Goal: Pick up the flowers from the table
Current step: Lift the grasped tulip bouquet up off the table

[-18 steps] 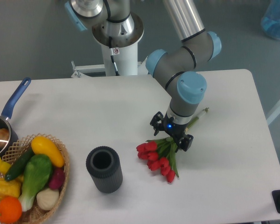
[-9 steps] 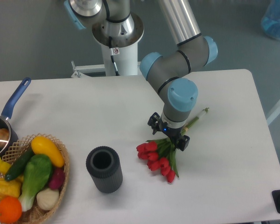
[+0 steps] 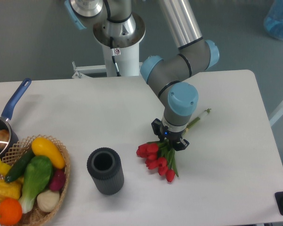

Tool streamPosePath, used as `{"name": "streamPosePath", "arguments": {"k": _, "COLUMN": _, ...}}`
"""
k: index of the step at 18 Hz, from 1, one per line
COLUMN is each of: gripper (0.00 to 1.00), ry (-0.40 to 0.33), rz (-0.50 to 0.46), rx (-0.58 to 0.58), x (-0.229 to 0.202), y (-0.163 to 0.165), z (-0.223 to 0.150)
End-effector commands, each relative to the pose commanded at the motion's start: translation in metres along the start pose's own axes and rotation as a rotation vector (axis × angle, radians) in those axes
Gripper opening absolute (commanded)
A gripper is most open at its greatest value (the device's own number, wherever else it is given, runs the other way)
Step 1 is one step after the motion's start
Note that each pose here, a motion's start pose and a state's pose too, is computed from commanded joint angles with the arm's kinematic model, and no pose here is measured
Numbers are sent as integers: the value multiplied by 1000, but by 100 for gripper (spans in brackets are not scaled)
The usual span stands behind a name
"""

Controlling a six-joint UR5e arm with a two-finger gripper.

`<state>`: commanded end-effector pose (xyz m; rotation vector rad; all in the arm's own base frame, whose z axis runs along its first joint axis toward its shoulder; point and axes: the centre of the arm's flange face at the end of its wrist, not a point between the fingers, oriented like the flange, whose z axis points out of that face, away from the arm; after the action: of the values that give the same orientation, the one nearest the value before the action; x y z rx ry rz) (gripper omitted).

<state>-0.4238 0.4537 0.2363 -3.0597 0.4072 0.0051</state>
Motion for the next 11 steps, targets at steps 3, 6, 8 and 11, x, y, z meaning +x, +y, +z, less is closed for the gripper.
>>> {"name": "streamPosePath", "arguments": {"k": 3, "gripper": 0, "ry": -58, "rz": -18, "rx": -1, "x": -16, "y": 11, "z": -20}}
{"name": "streamPosePath", "arguments": {"k": 6, "gripper": 0, "ry": -109, "rz": -15, "rx": 11, "x": -26, "y": 6, "z": -45}}
{"name": "streamPosePath", "arguments": {"k": 8, "gripper": 0, "ry": -147, "rz": -19, "rx": 22, "x": -35, "y": 4, "z": -69}}
{"name": "streamPosePath", "arguments": {"k": 11, "gripper": 0, "ry": -191, "rz": -36, "rx": 50, "x": -38, "y": 14, "z": -98}}
